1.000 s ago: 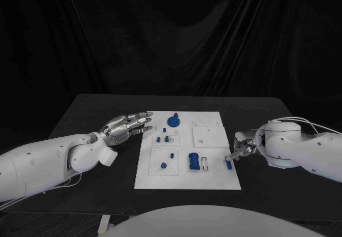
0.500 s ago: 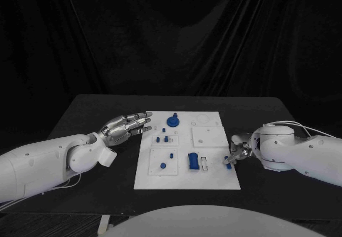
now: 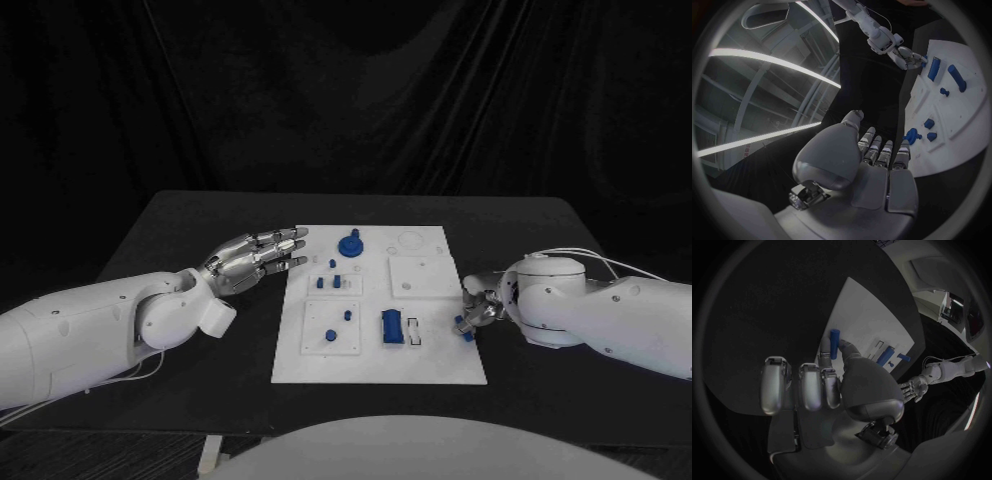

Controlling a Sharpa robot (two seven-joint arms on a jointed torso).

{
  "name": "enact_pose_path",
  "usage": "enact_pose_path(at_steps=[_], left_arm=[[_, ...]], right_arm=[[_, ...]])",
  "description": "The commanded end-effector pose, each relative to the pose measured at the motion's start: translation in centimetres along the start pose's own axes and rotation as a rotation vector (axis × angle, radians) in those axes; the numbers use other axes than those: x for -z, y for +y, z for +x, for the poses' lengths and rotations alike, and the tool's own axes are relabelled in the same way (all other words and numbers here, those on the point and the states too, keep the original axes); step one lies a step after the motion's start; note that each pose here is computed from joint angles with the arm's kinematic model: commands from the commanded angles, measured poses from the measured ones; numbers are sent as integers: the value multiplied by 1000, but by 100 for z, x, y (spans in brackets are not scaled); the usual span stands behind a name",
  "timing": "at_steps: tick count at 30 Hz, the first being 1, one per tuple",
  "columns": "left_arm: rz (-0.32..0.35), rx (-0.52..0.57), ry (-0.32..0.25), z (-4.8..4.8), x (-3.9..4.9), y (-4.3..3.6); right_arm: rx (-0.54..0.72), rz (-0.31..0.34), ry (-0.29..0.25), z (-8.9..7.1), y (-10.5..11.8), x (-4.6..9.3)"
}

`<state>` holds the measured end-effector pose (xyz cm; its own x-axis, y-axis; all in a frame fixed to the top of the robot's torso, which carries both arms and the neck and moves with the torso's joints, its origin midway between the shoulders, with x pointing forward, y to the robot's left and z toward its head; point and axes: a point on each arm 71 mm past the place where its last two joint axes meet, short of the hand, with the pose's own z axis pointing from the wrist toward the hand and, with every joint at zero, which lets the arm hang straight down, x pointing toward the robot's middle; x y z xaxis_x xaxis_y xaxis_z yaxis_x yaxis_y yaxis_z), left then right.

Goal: Assemble the parts on the task board

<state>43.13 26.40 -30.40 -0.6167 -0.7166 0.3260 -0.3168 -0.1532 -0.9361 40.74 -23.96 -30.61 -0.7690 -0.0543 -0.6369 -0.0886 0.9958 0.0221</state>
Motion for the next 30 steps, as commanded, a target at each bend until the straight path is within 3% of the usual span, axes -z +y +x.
enact_pose_path(at_steps=[1,8,17,25,30], left_arm=[[8,11,15,17,-5,0],[3,13,20,24,-7,4],[-2,13,18,14,7,5],[-8,14,19,10,7,9],[-10,15,22,15,-1,13]], right_arm=[[11,27,9,80,-19,-33],[-17,10,-9,87,38,-39],[-141,-22,-28,94,70,-1],[-410,-71,-20,75,99,123],[-561,-86,13,32,130,189]])
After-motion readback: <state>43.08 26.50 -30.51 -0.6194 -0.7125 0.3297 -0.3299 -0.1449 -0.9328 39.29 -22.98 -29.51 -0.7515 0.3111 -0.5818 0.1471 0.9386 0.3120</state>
